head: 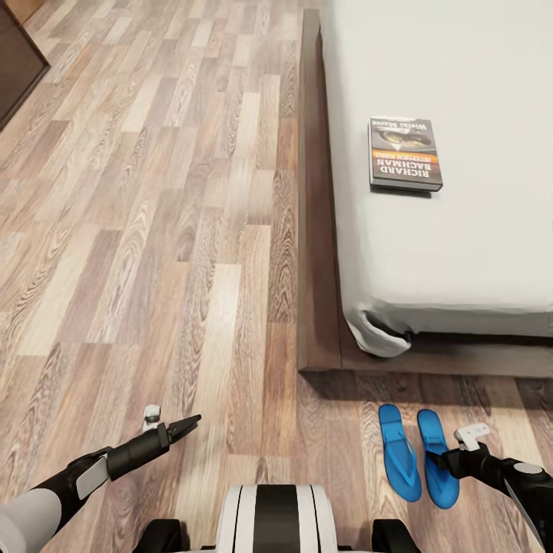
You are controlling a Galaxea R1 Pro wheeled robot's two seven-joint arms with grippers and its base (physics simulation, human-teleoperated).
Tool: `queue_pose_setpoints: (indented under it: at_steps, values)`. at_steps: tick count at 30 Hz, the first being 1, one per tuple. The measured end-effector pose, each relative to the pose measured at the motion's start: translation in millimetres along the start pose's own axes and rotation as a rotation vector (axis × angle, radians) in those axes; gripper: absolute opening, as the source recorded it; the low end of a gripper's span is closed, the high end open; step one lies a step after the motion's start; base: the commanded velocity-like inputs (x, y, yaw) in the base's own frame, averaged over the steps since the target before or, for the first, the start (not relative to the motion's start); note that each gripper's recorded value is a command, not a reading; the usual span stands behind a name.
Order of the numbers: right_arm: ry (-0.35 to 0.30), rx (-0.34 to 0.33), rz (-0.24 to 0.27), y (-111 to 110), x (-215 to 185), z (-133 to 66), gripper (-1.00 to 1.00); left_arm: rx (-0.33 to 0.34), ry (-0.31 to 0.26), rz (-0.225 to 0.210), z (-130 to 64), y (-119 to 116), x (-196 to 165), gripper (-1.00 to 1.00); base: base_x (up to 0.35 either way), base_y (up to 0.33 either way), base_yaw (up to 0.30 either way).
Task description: In the bedroom, move the book from the bed onto either nightstand, and place the two sandals side by side next to the bed.
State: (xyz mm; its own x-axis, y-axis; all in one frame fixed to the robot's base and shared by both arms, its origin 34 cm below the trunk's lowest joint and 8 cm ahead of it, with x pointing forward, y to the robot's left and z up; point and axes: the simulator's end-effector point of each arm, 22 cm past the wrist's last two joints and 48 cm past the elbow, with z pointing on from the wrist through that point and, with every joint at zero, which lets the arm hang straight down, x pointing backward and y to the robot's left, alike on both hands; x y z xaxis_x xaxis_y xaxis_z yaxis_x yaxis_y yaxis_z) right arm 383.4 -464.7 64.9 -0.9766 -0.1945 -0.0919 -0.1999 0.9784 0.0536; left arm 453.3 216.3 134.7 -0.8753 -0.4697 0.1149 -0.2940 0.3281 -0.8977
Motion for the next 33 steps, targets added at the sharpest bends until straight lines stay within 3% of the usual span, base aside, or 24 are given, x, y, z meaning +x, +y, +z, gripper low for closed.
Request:
queue_pose_setpoints:
  at_steps: [23, 25, 26, 27, 28, 30, 31, 32, 33]
  values:
    - [-0.107, 0.003, -0.005, -6.9, -47.4, -32.8, 1.0, 0.034, -0.025, 0.068, 6.2, -42.6, -17.0, 1.0, 0.0, 0.0, 0.0]
    - [-0.121, -0.049, 0.003, 2.3, -52.0, -37.2, 1.0, 0.022, -0.027, 0.075, 6.5, -43.1, -18.6, 1.0, 0.0, 0.0, 0.0]
    - [-0.16, -0.206, 0.044, 33.4, -61.6, -45.2, 1.0, 0.017, -0.028, 0.082, 6.4, -43.7, -19.5, 1.0, 0.0, 0.0, 0.0]
    - [-0.192, -0.286, 0.07, 46.9, -69.6, -53.5, 1.0, 0.019, -0.029, 0.087, 6.1, -45.6, -20.5, 1.0, 0.0, 0.0, 0.0]
    - [-0.21, -0.322, 0.079, 50.6, -74.0, -59.6, 1.0, 0.021, -0.03, 0.091, 5.8, -47.6, -21.3, 1.0, 0.0, 0.0, 0.0]
    - [-0.266, -0.413, 0.103, 43.8, -85.7, -86.5, 1.0, 0.026, -0.032, 0.099, 4.9, -51.5, -22.6, 1.0, 0.0, 0.0, 0.0]
    - [-0.299, -0.446, 0.117, 26.3, -90.6, -108.0, 1.0, 0.025, -0.033, 0.104, 2.5, -51.9, -22.7, 1.0, 0.0, 0.0, 0.0]
    - [-0.309, -0.451, 0.123, 17.5, -91.6, -116.8, 1.0, 0.025, -0.035, 0.107, 1.3, -53.0, -23.3, 1.0, 0.0, 0.0, 0.0]
    - [-0.325, -0.471, 0.165, 0.6, -86.2, -132.7, 1.0, 0.019, -0.036, 0.111, -2.4, -52.1, -23.6, 1.0, 0.0, 0.0, 0.0]
